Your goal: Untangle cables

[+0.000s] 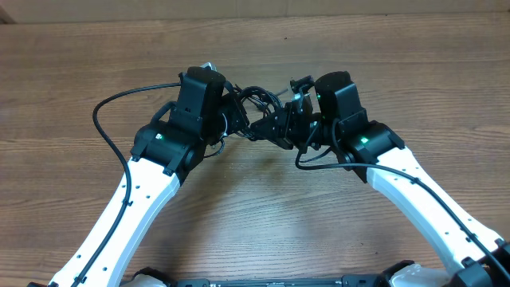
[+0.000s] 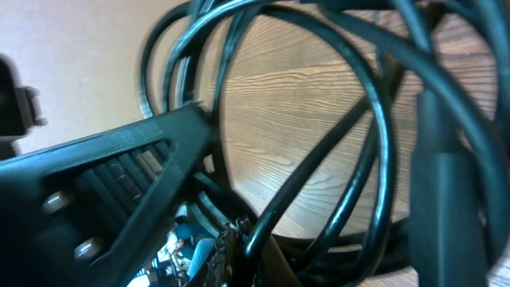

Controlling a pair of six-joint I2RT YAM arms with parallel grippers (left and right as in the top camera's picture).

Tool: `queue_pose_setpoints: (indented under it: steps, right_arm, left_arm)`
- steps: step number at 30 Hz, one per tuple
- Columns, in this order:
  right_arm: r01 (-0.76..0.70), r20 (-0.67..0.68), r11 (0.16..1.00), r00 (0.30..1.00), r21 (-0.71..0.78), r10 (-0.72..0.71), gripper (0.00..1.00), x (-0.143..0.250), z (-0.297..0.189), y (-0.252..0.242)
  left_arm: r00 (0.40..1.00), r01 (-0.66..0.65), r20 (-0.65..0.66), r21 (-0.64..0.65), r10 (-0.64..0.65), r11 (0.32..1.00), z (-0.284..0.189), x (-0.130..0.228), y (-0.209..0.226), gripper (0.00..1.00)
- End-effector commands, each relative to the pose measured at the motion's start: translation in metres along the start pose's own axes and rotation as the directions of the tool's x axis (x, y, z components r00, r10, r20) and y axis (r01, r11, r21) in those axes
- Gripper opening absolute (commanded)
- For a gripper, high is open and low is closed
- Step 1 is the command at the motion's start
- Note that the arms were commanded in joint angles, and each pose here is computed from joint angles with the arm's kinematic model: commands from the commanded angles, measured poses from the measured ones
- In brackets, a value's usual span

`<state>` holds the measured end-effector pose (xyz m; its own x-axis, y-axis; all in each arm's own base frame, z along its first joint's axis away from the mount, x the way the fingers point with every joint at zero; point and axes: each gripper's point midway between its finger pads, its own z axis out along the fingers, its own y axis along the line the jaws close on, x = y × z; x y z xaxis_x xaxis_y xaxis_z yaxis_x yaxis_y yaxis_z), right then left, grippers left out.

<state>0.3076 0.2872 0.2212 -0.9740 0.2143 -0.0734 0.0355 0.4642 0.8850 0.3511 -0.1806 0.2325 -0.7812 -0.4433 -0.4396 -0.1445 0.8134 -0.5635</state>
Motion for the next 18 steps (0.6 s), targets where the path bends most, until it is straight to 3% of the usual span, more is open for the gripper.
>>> queue_pose_setpoints:
  steps: [1,5,10,16,18]
  right_arm:
    - [0.051,0.008,0.999,0.999,0.011,-0.051,0.04,-0.007,0.006,-0.005]
    - [0.258,0.028,0.965,0.966,-0.038,-0.257,0.04,-0.011,0.006,0.008]
    - [0.464,0.02,0.862,0.882,-0.204,-0.47,0.04,-0.005,-0.005,0.036]
    - [0.663,0.037,0.54,0.649,-0.519,-0.76,0.04,0.037,-0.034,0.069]
    - [0.67,0.052,0.449,0.588,-0.591,-0.807,0.04,0.051,-0.043,0.073]
  left_arm:
    - [0.999,-0.027,-0.019,0.063,0.028,0.998,-0.006,0.002,-0.016,0.04]
    - [0.998,0.07,0.004,-0.01,-0.07,0.998,-0.006,-0.002,0.001,0.04]
    - [0.93,0.366,0.085,-0.157,-0.357,0.917,-0.011,-0.01,0.045,0.05]
    - [0.725,0.688,0.15,-0.194,-0.672,0.699,-0.018,-0.013,0.077,0.05]
    - [0.696,0.718,0.152,-0.183,-0.702,0.672,-0.018,-0.015,0.078,0.06]
